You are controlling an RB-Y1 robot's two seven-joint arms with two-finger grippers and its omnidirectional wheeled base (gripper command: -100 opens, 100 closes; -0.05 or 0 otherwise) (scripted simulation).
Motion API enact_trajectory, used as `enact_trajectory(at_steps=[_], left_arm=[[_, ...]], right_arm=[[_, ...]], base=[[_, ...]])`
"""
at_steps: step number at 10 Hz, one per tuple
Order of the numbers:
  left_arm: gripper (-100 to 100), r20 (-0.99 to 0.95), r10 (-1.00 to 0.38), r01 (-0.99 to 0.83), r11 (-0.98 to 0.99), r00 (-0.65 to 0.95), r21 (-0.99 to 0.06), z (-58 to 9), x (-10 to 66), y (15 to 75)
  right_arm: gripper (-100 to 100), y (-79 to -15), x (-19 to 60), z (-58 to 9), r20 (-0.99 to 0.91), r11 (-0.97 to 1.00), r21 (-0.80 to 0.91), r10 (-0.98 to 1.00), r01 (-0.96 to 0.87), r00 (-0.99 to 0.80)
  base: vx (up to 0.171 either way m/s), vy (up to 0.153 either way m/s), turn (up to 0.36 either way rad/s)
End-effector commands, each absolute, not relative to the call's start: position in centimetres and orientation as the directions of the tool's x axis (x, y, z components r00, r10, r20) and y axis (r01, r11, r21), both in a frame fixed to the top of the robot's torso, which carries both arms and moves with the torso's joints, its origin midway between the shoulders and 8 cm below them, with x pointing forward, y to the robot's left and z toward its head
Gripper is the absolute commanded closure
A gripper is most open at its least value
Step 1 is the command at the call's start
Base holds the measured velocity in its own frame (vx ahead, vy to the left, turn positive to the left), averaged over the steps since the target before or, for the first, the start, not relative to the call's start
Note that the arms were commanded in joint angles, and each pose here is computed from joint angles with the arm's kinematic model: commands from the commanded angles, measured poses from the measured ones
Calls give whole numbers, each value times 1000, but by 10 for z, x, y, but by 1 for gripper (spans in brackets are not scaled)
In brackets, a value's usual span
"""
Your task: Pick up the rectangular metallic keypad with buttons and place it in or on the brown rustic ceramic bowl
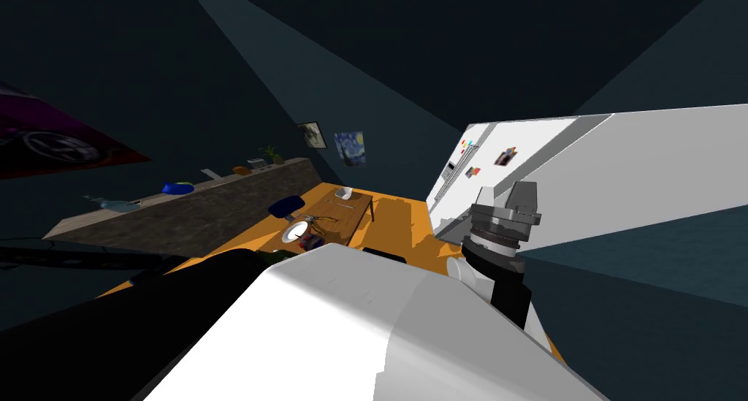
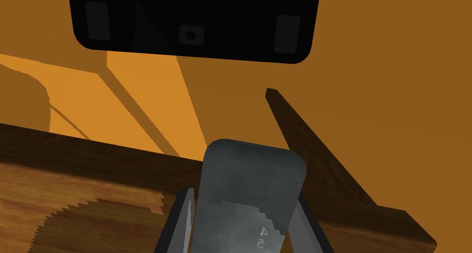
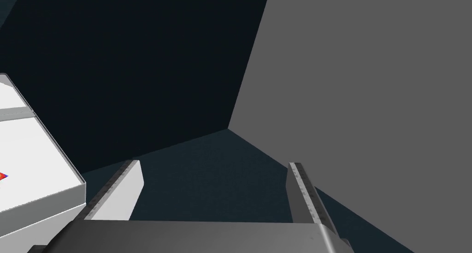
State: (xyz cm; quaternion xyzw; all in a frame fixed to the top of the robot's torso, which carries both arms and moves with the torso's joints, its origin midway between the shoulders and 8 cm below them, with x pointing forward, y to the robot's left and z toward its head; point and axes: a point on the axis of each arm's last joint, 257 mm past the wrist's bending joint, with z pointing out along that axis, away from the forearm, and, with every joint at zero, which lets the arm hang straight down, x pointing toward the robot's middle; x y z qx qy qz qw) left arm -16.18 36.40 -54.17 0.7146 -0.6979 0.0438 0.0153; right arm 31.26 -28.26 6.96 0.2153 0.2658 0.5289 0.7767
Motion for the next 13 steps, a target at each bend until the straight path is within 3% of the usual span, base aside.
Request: enact_trajectory(at_steps=[1,2,3,4,13], left_arm=[[100,84,-996,-999,6,-9,-38,-533,-162,368],[100,84,-996,-999,-7,4,-38,-536,-162,368],[0,84,-996,-999,-5,2,-38,-535,-162,368],[100,77,-997,-999,27,-30,-35,-529,-166,379],[100,75,-985,-987,157,-158,-19,-483,-183,428]], right_arm=[[0,-283,313,70,-185,348,616,936,-707,299],[0,-283,313,70,-185,348,616,936,-707,299],[0,-283,313,70,-185,348,615,936,-707,299],[0,-283,313,70,-185,348,615,936,-707,299],[0,-283,313,70,-185,348,615,936,-707,299]], base=[[94,-14,220],[37,-10,44],[7,-3,-8],[12,-13,-60],[10,-18,-36]])
